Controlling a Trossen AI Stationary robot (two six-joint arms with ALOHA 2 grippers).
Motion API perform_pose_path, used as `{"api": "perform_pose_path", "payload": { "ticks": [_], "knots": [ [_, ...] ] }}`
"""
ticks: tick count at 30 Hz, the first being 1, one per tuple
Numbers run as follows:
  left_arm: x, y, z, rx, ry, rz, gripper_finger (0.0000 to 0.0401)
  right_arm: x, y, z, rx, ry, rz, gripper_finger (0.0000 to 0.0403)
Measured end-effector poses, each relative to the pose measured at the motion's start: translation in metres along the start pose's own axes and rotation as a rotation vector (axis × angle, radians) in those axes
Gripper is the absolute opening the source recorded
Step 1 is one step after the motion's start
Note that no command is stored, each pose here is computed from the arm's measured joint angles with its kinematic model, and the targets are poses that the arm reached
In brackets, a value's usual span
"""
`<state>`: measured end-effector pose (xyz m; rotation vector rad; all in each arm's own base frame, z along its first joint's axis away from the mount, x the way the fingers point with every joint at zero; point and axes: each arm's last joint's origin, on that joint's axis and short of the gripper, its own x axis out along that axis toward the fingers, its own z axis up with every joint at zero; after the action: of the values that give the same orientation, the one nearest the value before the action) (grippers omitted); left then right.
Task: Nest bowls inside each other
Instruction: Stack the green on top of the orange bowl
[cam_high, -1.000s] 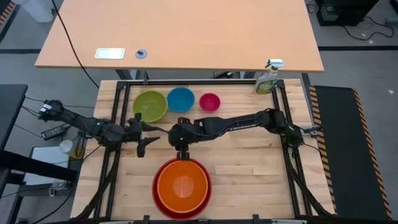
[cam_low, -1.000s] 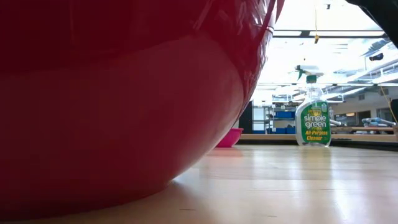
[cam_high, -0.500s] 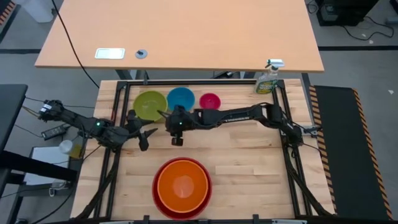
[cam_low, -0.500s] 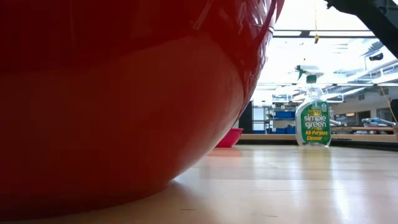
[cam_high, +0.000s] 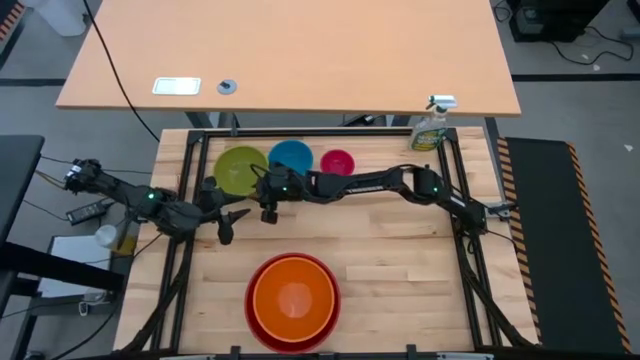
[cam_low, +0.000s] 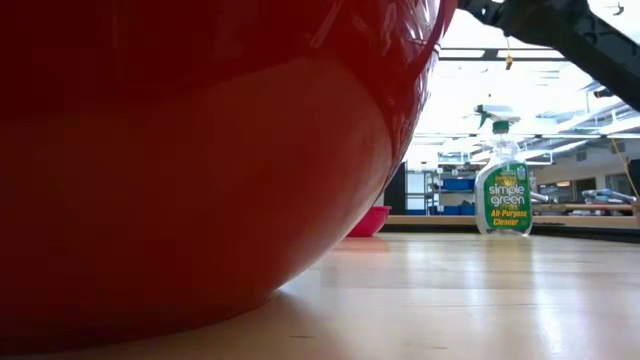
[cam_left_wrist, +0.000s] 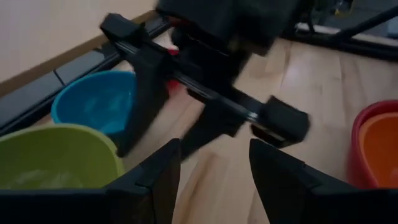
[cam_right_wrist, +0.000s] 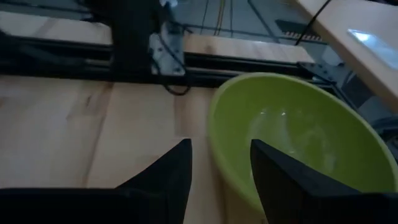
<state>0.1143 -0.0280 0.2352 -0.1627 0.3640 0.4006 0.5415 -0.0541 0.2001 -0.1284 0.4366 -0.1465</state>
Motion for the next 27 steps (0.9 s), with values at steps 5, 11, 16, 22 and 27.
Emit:
{"api": "perform_pose_path", "payload": {
  "ticks": [5, 11, 16, 22, 27],
  "knots": [
    [0.0, 0.002, -0.003, -0.02, 0.024, 0.014, 0.0193, 0.008, -0.006, -0.008, 0.033, -0.007, -0.006, 0.017],
    [0.002, 0.003, -0.009, -0.076, 0.06, 0.04, 0.0193, -0.008, 0.002, 0.002, 0.025, 0.07, 0.009, 0.0168],
    [0.013, 0.007, -0.01, -0.069, 0.107, 0.142, 0.0193, -0.047, 0.003, 0.036, 0.005, 0.11, -0.021, 0.0168],
    [0.028, 0.02, -0.007, -0.036, 0.295, 0.301, 0.0193, -0.059, 0.021, 0.029, -0.045, 0.252, -0.085, 0.0168],
    [0.047, 0.022, -0.003, -0.011, 0.403, 0.34, 0.0193, -0.064, 0.042, 0.031, -0.089, 0.258, -0.087, 0.0168]
  ]
}}
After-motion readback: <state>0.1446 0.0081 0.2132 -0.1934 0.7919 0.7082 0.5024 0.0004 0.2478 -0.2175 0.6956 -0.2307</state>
